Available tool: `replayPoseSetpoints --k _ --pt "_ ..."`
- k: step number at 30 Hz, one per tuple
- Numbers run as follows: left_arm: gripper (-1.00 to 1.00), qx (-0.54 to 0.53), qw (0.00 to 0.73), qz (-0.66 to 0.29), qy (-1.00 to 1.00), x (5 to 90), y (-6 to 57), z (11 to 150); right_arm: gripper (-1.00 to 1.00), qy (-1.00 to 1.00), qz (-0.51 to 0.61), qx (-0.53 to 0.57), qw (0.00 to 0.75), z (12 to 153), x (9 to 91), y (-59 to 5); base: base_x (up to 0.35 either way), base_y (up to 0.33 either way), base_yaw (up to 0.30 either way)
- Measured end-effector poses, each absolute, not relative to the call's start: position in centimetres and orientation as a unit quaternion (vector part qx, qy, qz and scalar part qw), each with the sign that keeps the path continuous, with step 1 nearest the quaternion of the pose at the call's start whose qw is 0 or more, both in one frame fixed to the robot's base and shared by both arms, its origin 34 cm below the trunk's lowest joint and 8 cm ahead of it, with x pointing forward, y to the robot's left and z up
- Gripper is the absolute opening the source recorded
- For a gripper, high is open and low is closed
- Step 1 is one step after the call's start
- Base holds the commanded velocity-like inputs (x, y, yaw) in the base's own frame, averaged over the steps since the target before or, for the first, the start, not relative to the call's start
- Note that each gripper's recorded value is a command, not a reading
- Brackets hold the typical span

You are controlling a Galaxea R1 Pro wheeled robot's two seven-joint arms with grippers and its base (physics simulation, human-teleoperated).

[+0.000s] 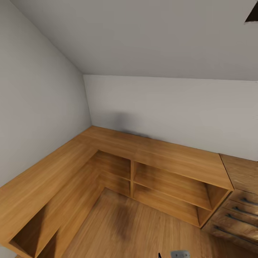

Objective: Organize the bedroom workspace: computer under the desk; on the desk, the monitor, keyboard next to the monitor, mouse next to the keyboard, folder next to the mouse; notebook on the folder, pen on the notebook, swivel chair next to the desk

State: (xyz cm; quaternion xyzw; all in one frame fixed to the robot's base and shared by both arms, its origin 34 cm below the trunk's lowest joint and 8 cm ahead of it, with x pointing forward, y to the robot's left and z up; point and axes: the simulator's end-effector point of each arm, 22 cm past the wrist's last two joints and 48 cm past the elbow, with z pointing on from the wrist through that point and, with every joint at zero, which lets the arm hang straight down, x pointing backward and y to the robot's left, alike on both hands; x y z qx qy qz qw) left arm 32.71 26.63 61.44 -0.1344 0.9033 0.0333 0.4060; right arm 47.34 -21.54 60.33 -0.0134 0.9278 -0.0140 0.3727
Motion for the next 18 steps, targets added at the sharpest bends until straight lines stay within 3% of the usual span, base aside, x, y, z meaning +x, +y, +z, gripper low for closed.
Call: replayPoseSetpoints --k 13,18 --pt "1.00 -0.134 0.408 0.033 0.902 32.84 26.62 61.52 1.00 0.927 -0.014 -0.012 0.376 60.53 47.55 -21.48 0.005 0.003 -0.257" --pt "1.00 -0.134 0.409 0.032 0.902 32.91 26.63 61.57 1.00 0.926 -0.014 -0.012 0.376 60.60 47.59 -21.50 0.001 0.113 -0.257"
